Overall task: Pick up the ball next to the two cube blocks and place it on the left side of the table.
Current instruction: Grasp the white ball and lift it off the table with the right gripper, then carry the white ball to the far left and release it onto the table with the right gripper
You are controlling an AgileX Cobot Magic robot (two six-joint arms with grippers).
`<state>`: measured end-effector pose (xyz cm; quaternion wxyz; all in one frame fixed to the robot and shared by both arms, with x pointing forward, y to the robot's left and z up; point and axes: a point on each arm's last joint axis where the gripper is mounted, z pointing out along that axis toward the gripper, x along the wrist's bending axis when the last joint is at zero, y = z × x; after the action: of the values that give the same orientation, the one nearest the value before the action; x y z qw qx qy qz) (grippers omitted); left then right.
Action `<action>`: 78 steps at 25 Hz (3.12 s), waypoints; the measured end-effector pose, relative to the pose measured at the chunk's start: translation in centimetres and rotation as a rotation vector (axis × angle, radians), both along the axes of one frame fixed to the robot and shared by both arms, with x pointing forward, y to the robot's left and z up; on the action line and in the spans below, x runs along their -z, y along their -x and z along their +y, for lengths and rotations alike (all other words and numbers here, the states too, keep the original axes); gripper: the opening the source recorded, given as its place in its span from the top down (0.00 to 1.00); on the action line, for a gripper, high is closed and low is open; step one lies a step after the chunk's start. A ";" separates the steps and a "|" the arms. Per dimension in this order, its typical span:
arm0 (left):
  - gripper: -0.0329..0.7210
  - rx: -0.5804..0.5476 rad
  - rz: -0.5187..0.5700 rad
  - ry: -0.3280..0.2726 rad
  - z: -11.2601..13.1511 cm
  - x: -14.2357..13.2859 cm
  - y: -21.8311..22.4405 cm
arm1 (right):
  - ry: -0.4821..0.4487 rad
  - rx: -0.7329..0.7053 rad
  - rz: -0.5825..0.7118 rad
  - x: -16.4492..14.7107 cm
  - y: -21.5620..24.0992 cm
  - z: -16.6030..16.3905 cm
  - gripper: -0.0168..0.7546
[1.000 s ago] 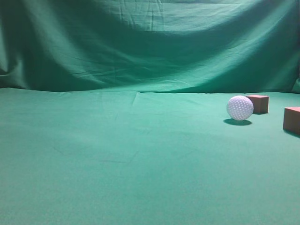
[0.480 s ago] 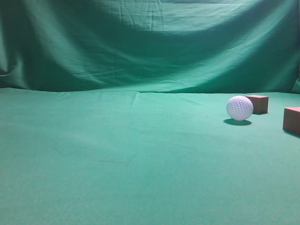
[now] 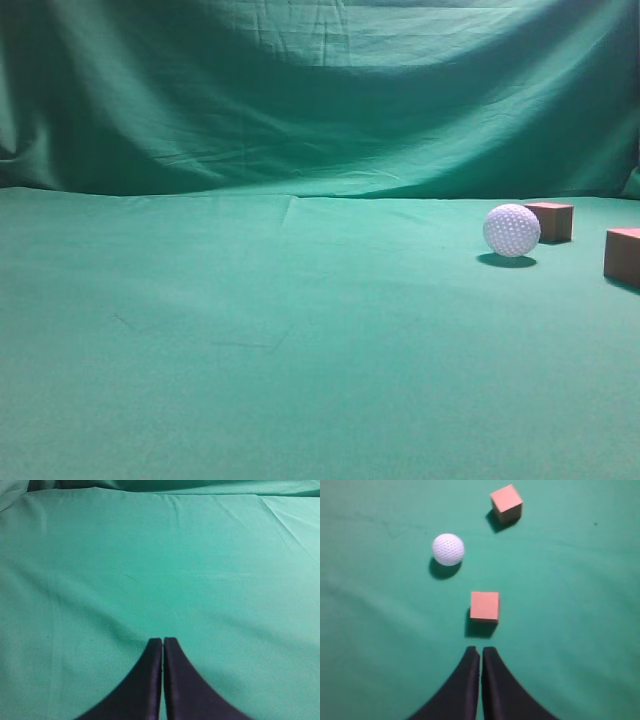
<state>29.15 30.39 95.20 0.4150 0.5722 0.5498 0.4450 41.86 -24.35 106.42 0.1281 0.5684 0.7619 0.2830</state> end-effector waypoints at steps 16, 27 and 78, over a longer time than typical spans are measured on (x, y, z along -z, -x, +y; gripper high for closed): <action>0.96 0.000 0.000 0.000 0.0 0.0 0.0 | 0.076 -0.212 0.116 6.3 -10.8 6.7 0.30; 0.96 0.000 0.000 0.000 0.0 0.0 0.0 | 0.102 -0.197 0.177 11.8 -15.6 8.3 0.25; 0.96 0.000 0.000 0.000 0.0 0.0 0.0 | -0.220 -0.561 -0.371 16.5 -18.4 40.5 0.40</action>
<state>29.15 30.39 95.20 0.4150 0.5722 0.5498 0.4450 60.22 16.14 89.96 0.1198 0.2863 0.8170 0.4860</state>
